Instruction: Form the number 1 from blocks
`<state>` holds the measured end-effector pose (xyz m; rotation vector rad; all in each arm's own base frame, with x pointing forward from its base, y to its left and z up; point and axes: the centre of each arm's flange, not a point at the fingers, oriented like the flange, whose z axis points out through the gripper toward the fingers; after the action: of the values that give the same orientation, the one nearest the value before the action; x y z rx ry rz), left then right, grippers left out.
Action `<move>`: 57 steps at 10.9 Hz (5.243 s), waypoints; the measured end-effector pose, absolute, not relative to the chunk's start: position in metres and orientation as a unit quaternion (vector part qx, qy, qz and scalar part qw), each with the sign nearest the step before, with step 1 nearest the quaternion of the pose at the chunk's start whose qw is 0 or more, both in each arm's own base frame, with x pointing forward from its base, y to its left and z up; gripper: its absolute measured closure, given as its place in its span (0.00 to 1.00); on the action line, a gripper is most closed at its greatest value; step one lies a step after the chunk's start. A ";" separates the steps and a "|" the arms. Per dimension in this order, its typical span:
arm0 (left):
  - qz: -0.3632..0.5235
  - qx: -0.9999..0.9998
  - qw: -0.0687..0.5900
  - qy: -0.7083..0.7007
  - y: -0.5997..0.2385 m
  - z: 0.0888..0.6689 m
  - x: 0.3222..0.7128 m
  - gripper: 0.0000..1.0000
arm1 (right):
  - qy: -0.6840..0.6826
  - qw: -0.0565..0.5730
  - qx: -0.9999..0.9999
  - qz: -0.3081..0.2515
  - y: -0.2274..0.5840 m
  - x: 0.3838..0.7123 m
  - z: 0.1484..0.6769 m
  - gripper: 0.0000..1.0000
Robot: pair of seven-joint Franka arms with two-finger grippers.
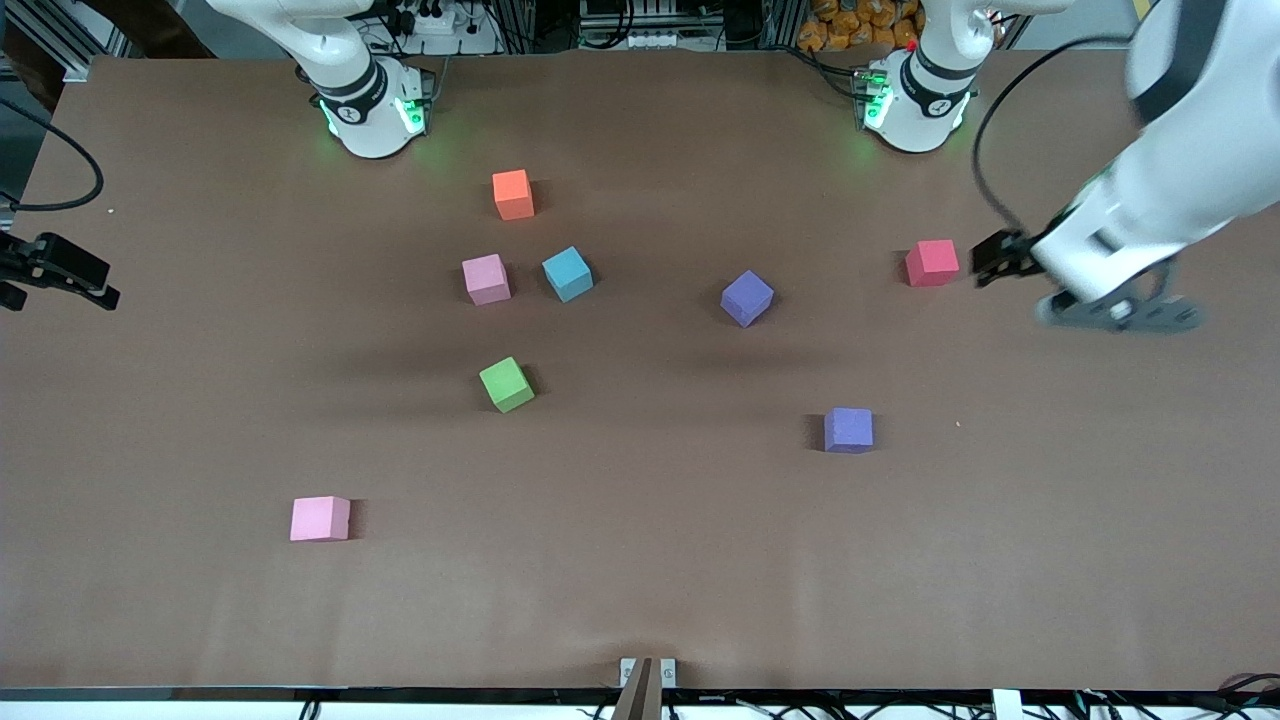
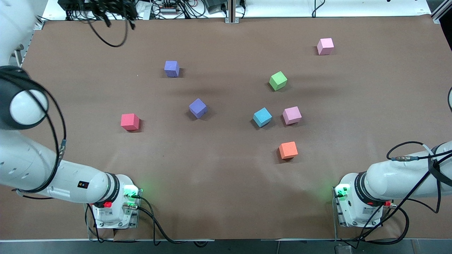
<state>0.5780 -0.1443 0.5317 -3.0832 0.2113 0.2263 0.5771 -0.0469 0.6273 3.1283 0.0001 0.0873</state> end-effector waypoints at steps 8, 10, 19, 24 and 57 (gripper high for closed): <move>0.090 -0.995 0.043 -0.007 -0.249 0.399 0.621 0.00 | 0.054 -0.011 0.998 -0.027 0.024 0.610 0.545 0.00; 0.084 -0.993 0.056 -0.056 -0.317 0.396 0.591 0.00 | 0.079 -0.035 0.996 -0.037 0.069 0.624 0.506 0.00; 0.084 -0.988 0.030 -0.130 -0.385 0.358 0.548 0.00 | 0.177 -0.049 0.983 -0.023 0.133 0.597 0.362 0.00; 0.016 -0.996 -0.021 -0.082 -0.347 0.350 0.574 0.00 | 0.234 -0.050 0.970 -0.049 0.164 0.584 0.316 0.00; 0.040 -0.996 0.051 0.060 -0.220 0.233 0.644 0.00 | 0.042 -0.073 0.996 -0.025 0.461 0.436 0.239 0.41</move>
<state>0.6441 -0.2205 0.2325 -3.0318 0.1823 0.1207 0.4365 0.4610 0.2385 3.2834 0.1397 -0.0839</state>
